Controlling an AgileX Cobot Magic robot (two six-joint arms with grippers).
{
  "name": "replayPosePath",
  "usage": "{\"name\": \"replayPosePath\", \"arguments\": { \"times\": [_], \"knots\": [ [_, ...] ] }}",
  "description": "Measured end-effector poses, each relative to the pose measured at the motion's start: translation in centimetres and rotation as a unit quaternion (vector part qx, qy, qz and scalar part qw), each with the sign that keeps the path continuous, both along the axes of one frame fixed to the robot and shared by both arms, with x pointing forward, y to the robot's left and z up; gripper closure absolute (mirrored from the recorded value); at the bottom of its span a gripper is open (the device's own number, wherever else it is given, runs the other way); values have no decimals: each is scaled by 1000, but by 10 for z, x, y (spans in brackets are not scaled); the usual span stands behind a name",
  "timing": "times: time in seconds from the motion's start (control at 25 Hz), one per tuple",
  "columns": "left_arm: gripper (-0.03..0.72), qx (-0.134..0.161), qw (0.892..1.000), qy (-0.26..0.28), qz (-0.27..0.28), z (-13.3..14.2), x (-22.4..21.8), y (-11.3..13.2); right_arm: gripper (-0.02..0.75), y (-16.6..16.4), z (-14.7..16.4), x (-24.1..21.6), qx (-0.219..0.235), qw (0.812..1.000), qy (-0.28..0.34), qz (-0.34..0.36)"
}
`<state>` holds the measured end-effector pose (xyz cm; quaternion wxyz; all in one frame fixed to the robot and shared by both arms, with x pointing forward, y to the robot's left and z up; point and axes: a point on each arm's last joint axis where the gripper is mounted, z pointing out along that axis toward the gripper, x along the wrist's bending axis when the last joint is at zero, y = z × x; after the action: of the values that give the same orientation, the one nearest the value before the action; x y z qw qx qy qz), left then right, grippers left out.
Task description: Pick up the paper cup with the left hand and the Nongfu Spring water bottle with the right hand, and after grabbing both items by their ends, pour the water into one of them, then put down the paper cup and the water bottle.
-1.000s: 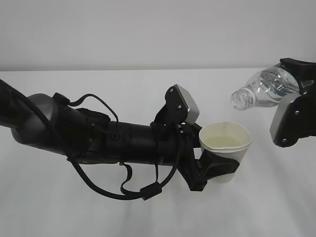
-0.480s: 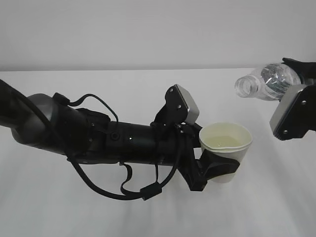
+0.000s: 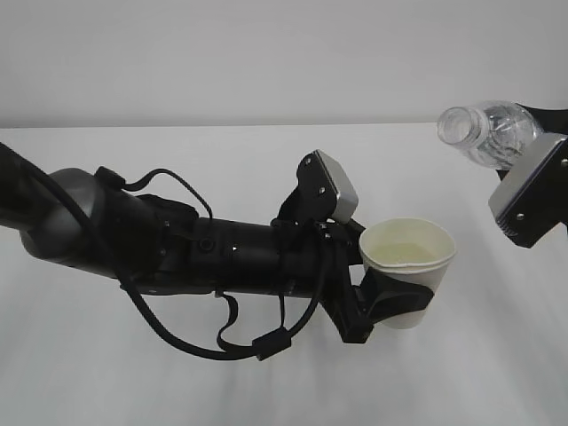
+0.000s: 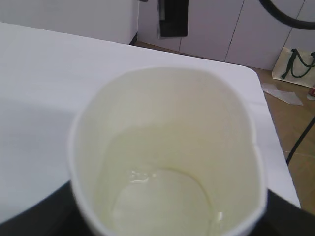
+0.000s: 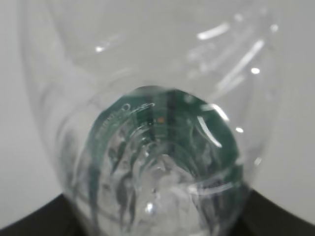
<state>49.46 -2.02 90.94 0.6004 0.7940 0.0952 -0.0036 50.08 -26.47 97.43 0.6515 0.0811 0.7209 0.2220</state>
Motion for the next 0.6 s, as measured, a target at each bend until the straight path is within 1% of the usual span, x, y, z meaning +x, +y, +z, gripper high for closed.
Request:
{"name": "replayPosePath", "arguments": {
  "times": [0.2,0.28,0.44,0.56,0.6],
  "knots": [
    [214,0,1000,0,0,0,0,0,355,-1,0,0,33,999,6,-9],
    [214,-1,1000,1,2,0,0,0,355,-2,0,0,38,999,7,-12],
    [214,-9,1000,9,17,1,3,0,356,-2,0,0,48,999,9,-13],
    [214,-13,1000,13,26,2,4,0,356,-2,0,0,75,997,15,-15],
    [214,-15,999,14,28,2,4,0,356,-2,0,0,75,997,15,-15]
  ]
}}
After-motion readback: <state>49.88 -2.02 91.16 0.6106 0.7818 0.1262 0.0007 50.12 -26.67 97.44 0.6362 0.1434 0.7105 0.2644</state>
